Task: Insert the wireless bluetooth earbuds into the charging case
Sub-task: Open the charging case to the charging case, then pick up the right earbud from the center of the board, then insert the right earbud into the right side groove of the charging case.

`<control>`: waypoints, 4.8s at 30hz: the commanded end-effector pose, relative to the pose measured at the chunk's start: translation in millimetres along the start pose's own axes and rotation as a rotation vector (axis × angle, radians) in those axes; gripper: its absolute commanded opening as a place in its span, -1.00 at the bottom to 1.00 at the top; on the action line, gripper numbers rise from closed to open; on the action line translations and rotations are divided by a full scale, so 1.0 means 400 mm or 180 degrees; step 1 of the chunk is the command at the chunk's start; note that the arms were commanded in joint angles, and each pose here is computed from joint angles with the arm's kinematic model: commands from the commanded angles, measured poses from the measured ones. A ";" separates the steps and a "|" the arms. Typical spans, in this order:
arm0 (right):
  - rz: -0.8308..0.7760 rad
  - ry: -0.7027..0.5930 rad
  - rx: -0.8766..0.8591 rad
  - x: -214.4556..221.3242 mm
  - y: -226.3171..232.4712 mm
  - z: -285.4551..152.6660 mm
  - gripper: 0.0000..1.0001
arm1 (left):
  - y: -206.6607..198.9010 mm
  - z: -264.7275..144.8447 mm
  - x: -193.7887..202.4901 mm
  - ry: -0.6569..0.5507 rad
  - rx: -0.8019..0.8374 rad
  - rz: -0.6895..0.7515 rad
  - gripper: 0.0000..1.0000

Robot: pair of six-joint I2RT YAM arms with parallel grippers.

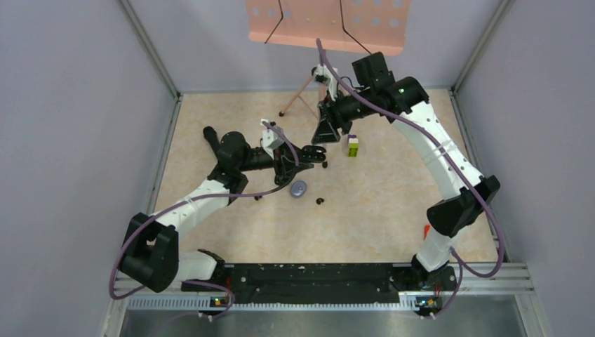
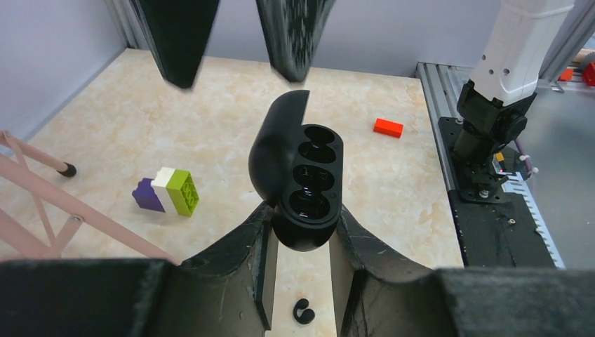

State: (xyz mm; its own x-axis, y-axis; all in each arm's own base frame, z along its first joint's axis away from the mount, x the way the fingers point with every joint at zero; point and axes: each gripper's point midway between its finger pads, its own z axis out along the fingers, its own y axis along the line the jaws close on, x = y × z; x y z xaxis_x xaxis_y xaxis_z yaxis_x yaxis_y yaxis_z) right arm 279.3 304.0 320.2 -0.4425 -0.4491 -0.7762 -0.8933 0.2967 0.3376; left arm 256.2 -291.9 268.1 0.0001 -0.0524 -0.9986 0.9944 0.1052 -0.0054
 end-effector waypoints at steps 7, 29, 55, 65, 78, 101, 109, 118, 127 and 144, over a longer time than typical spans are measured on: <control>-0.0436 -0.0499 0.0477 -0.065 -0.023 -0.146 0.02 | 0.038 -0.066 -0.016 -0.0031 -0.0385 -0.0589 -1.00; -0.0933 0.0636 0.0331 0.419 -0.124 0.200 -0.49 | 0.153 -0.294 0.061 -0.0118 -0.1565 -0.1400 -1.00; -0.1409 0.1051 -0.0222 0.525 -0.219 0.374 -0.45 | 0.177 -0.365 0.074 -0.0090 -0.1848 -0.1502 -1.00; -0.1430 0.1122 -0.0469 0.573 -0.179 0.370 -0.42 | 0.178 -0.372 0.082 -0.0069 -0.1870 -0.1543 -1.00; -0.1474 0.1171 -0.0511 0.599 -0.176 0.368 -0.47 | 0.178 -0.375 0.083 -0.0053 -0.1857 -0.1557 -1.00; -0.1474 0.1258 -0.0740 0.644 -0.125 0.345 -0.55 | 0.182 -0.371 0.093 -0.0066 -0.1819 -0.1611 -1.00; -0.1434 0.1242 -0.0814 0.650 -0.106 0.337 -0.87 | 0.182 -0.371 0.096 -0.0068 -0.1810 -0.1628 -1.00; -0.1535 0.1040 -0.0513 0.527 -0.098 0.279 -1.00 | 0.163 -0.357 0.090 -0.0037 -0.1594 -0.1551 -1.00; -0.1498 0.0213 -0.0110 0.178 0.021 0.060 -1.00 | 0.079 -0.289 0.045 0.0095 -0.0822 -0.0875 -1.00; -0.1576 -0.0133 -0.0214 -0.009 0.140 0.072 -1.00 | -0.014 -0.185 0.024 0.0266 -0.0145 -0.0374 -1.00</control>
State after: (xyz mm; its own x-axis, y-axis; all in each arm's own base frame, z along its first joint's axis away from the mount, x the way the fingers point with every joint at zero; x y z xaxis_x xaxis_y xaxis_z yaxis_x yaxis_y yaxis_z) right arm 235.4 344.4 317.1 0.0214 -0.4936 -0.8694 -0.9997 -0.0003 -0.0245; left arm 245.5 -218.2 237.8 -0.1836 0.0304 -0.9825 0.9698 0.1688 -0.1760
